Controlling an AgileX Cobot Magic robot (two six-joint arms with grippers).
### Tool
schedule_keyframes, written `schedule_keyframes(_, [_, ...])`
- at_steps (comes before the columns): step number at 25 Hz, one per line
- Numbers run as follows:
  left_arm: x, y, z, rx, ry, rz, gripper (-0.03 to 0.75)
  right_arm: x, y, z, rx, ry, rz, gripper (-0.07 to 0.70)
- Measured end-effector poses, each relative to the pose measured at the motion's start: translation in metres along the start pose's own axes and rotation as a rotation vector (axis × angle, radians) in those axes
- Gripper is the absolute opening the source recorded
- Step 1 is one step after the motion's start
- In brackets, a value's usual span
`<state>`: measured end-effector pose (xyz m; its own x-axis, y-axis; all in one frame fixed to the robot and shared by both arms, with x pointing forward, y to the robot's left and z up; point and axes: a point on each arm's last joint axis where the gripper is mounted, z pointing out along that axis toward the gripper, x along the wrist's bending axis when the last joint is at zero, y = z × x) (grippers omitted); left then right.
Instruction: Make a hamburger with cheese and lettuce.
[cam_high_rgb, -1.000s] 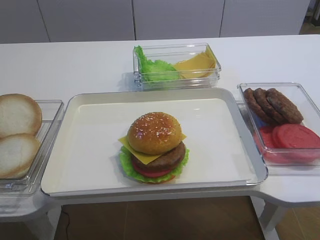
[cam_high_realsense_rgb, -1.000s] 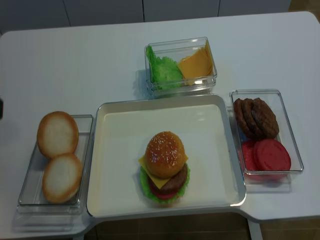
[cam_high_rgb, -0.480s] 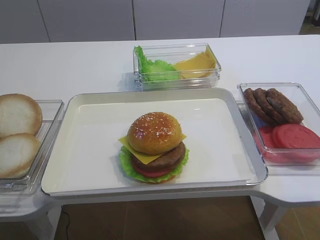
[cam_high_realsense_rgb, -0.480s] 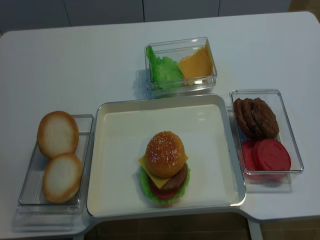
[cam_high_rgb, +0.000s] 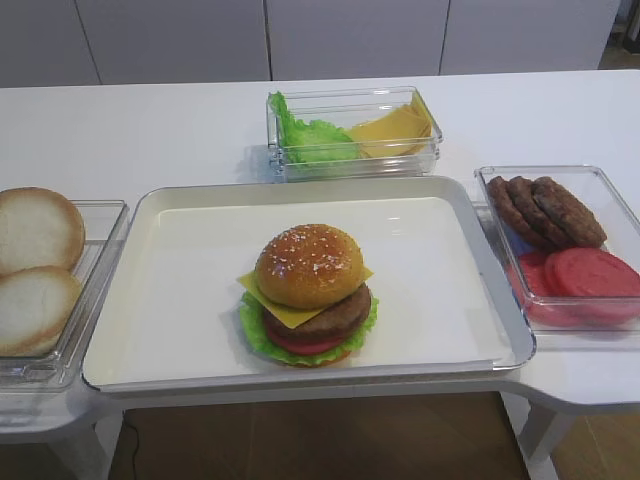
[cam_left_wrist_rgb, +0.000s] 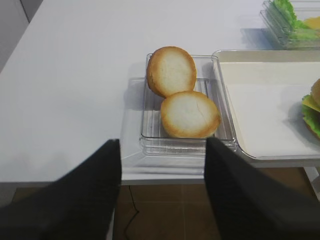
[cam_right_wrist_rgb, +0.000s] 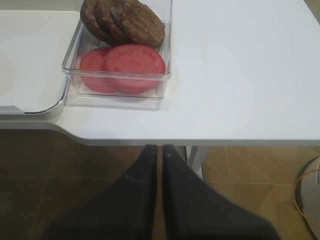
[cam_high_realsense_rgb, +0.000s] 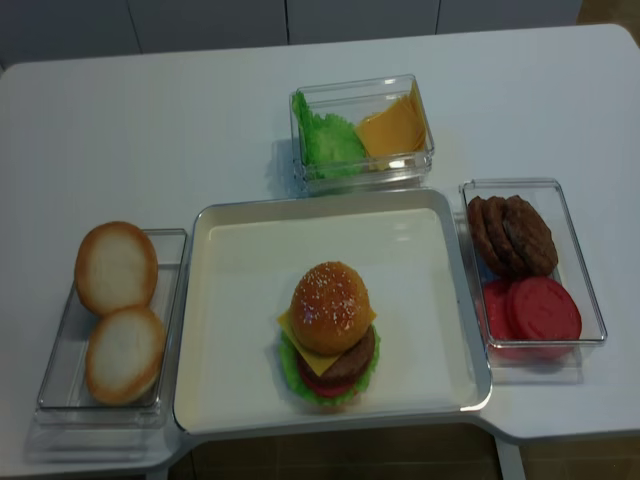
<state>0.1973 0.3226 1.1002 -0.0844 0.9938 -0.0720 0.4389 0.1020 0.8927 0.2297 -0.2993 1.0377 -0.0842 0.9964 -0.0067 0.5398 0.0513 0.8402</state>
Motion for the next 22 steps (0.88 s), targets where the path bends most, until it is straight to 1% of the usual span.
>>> schedule_keyframes(2, [0.001, -0.008, 0.000, -0.013, -0.002, -0.001, 0.389, 0.000, 0.000, 0.000, 0.000, 0.000, 0.000, 0.027])
schedule_keyframes(6, [0.001, -0.016, 0.009, 0.024, 0.004, 0.023, 0.389, 0.000, 0.000, 0.000, 0.000, 0.000, 0.000, 0.027])
schedule_keyframes(22, [-0.001, -0.041, 0.043, 0.169, 0.025, 0.063, 0.387, 0.000, 0.000, 0.000, 0.000, 0.000, 0.000, 0.027])
